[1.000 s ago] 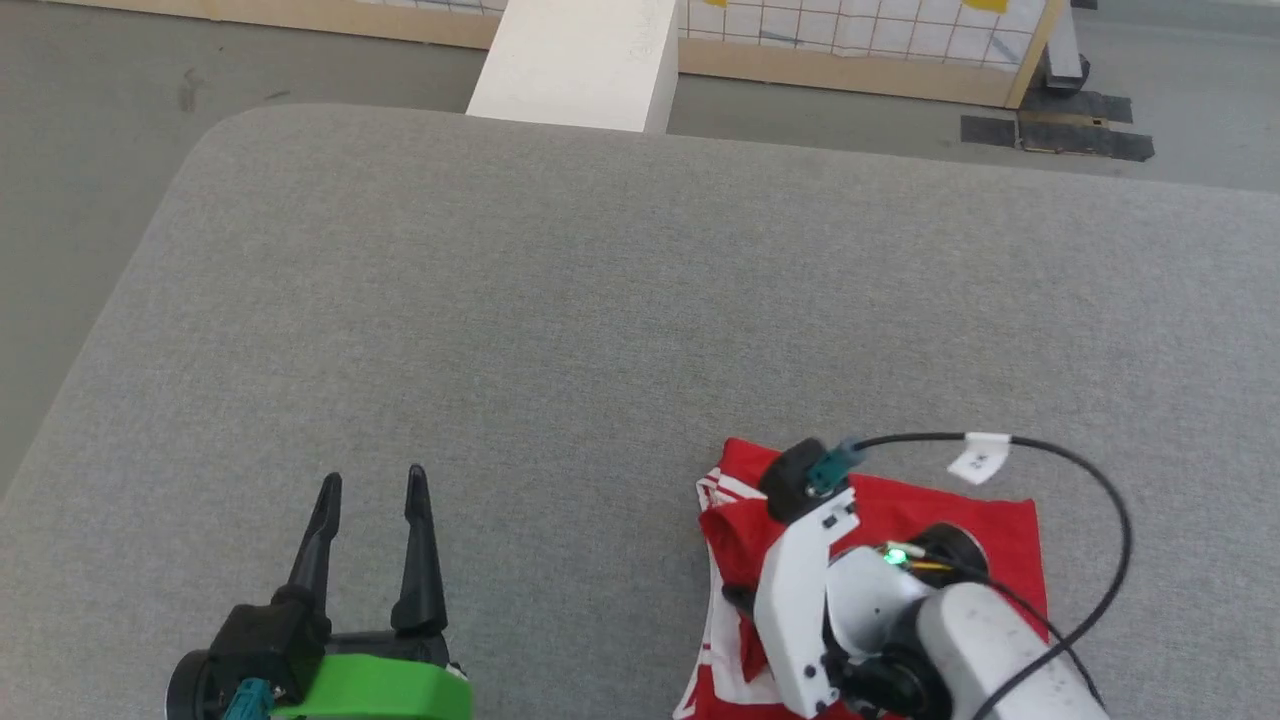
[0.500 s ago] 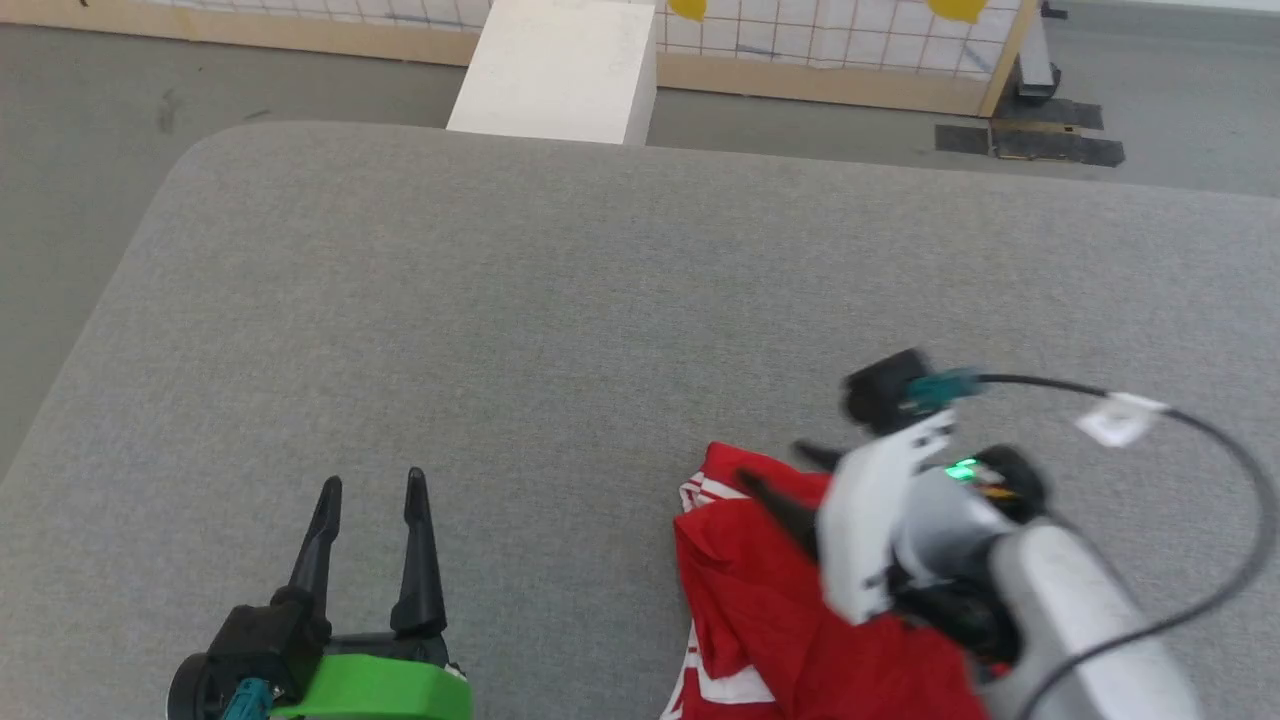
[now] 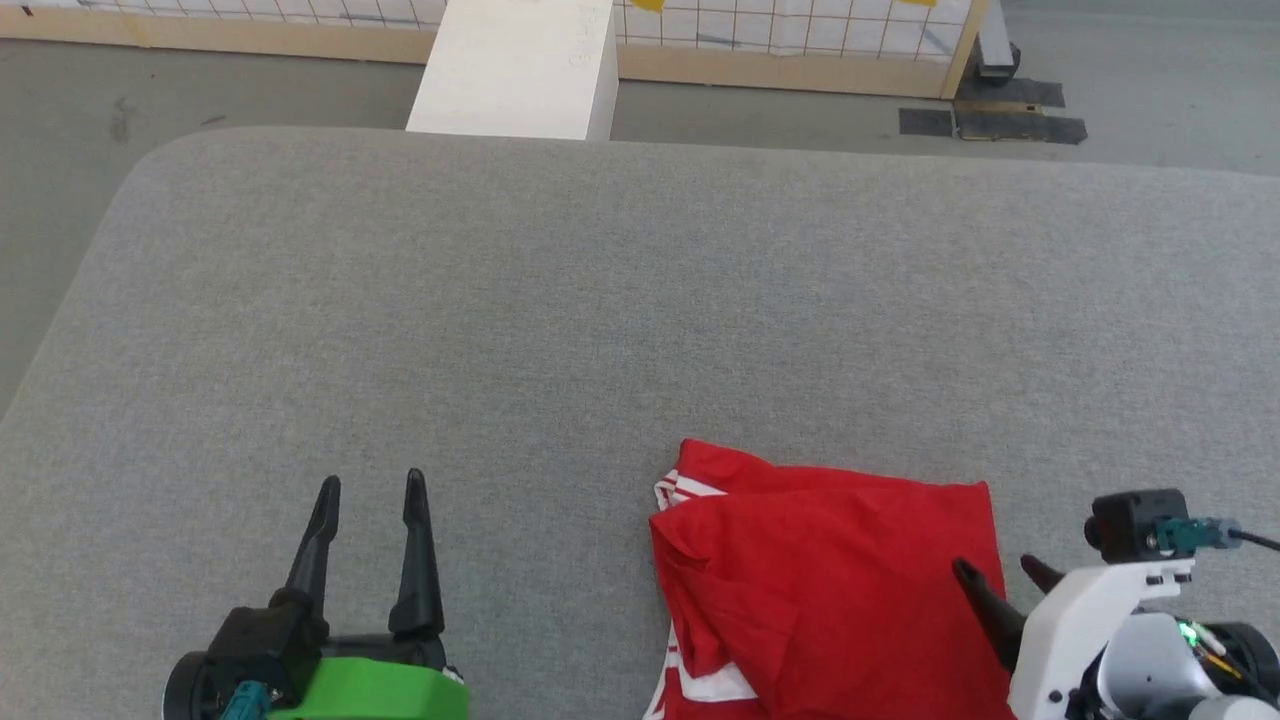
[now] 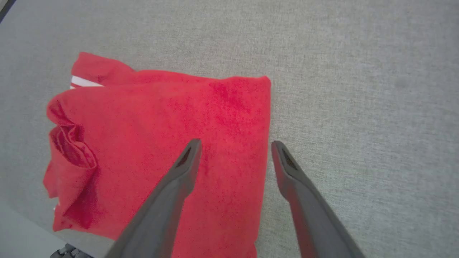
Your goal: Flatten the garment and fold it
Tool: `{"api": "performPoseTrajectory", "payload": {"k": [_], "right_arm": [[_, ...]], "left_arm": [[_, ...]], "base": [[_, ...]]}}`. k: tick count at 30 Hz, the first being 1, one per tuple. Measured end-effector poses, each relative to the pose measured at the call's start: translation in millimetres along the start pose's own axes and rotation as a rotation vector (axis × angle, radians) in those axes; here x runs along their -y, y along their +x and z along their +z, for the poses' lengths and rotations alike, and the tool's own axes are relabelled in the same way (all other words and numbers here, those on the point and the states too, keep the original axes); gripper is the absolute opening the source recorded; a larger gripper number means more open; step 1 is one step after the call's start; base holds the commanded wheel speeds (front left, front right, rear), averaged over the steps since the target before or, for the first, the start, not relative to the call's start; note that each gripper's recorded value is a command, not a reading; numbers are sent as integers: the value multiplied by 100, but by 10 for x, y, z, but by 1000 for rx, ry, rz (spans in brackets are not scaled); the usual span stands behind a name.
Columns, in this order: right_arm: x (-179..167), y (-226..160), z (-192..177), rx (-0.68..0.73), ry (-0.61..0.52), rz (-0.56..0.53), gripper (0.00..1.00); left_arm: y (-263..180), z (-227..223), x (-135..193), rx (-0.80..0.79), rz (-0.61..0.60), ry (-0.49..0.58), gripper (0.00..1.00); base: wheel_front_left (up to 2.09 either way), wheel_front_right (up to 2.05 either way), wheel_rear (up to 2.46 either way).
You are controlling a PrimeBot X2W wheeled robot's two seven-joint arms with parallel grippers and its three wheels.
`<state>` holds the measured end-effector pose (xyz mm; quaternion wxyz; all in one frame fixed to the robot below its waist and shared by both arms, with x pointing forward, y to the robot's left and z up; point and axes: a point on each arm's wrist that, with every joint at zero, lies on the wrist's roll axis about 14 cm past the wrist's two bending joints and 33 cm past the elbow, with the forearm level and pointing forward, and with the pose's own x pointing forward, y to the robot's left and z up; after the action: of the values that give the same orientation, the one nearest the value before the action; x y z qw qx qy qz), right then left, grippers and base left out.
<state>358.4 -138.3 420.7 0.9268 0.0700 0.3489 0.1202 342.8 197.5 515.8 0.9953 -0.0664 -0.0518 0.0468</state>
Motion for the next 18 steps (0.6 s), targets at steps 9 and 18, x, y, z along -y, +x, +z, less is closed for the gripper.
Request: {"api": "performPoseTrajectory", "payload": {"k": [9, 18], "right_arm": [[141, 149, -421, -128, 44, -54, 100], [6, 224, -432, -127, 113, 4, 0]], "left_arm": [[-33, -10, -52, -6, 8, 16, 100], [-58, 63, -44, 16, -4, 52, 100]], "base": [[0, 0, 0], [0, 0, 0]]}}
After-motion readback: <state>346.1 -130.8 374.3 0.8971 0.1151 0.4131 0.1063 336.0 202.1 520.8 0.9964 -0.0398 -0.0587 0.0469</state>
